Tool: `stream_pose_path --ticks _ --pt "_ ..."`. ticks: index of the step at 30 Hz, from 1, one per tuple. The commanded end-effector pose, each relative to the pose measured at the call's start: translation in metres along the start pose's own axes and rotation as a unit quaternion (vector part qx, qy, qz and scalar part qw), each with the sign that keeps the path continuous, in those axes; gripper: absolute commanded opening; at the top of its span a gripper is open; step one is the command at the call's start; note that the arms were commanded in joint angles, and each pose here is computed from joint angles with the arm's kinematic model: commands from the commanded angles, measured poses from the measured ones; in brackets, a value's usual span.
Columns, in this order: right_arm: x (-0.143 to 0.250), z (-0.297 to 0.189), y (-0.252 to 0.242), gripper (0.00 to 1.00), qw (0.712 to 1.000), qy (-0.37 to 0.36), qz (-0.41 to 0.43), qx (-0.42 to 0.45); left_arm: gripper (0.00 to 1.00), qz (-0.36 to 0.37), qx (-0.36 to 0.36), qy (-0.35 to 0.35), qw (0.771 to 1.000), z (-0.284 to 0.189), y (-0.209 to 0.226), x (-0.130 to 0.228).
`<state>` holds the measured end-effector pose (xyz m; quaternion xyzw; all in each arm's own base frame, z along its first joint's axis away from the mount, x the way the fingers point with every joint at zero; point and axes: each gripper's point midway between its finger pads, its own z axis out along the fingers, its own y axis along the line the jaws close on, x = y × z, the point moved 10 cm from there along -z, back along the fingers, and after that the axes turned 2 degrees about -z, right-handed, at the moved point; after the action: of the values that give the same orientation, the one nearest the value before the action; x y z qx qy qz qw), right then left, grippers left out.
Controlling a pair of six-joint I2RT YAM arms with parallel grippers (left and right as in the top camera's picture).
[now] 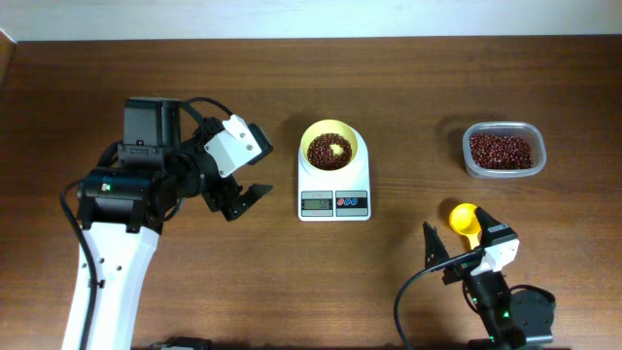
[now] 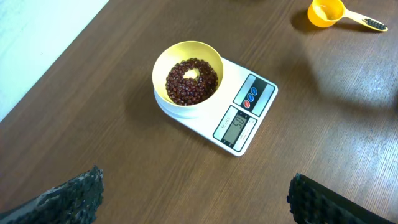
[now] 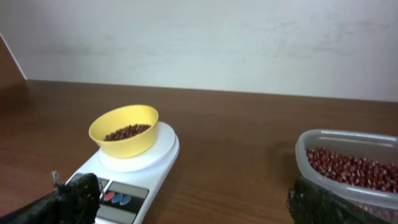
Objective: Scoop item into bowl and weigh 50g on scale
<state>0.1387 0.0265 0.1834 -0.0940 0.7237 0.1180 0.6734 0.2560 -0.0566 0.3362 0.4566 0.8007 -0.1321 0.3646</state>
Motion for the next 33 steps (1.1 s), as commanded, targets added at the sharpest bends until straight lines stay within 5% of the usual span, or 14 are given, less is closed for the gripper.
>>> stream_pose_path --ticks 1,14,33 --pt "0.017 0.005 -0.004 0.99 0.998 0.008 0.036 0.046 0.99 0.001 -0.004 -0.007 1.000 -0.004 -0.001 -0.004" --pt "0.019 0.005 -0.006 0.99 0.997 0.010 -0.036 0.072 0.99 0.000 -0.003 -0.007 1.000 -0.004 -0.001 -0.004" --pt "0.019 0.003 -0.016 0.99 0.994 0.009 -0.033 0.106 0.99 0.000 -0.003 -0.007 1.000 -0.004 -0.001 -0.004"
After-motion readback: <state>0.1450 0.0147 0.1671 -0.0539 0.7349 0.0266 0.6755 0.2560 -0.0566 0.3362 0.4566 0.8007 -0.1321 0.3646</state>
